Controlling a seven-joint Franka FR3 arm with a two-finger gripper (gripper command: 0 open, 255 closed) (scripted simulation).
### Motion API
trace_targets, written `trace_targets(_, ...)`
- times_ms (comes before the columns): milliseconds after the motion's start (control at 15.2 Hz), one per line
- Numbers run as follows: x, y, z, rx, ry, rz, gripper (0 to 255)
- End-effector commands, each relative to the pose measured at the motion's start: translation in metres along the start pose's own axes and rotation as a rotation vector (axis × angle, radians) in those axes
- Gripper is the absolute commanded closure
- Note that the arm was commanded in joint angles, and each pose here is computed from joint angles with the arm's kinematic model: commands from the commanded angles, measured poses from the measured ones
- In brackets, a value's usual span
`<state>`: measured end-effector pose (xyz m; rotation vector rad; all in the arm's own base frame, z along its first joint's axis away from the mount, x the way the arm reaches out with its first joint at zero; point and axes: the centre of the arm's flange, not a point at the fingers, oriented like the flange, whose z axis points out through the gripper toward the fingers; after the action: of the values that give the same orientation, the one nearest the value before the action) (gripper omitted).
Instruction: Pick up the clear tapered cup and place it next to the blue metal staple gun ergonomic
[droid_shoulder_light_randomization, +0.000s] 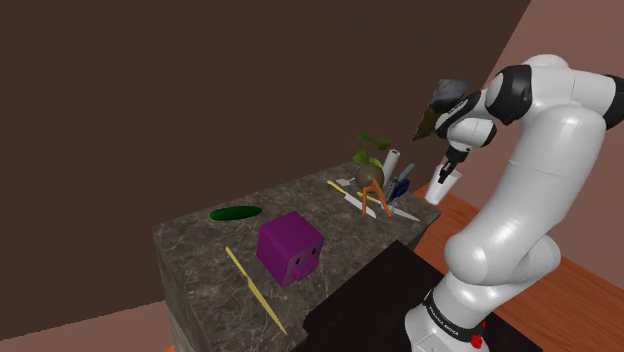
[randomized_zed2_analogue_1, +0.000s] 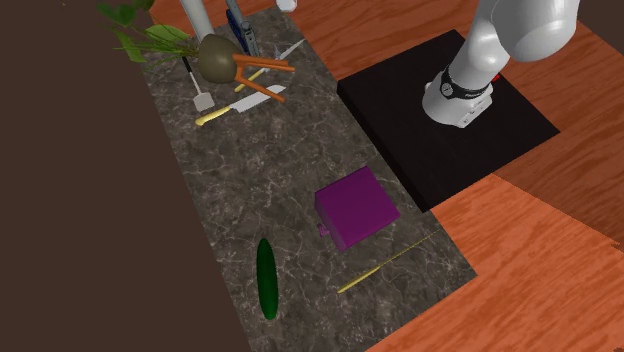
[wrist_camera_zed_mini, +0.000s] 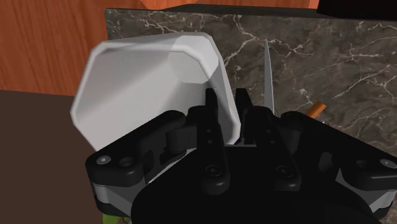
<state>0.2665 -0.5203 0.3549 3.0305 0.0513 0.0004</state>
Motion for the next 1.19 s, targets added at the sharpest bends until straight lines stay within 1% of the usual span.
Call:
trace_targets(0, -0.001, 0.000, 0.010, -0.001, 0.001, 0.000, 255)
trace_targets(1122, -0.001, -0.010, 0.100, -0.001, 0.001, 0.000, 255)
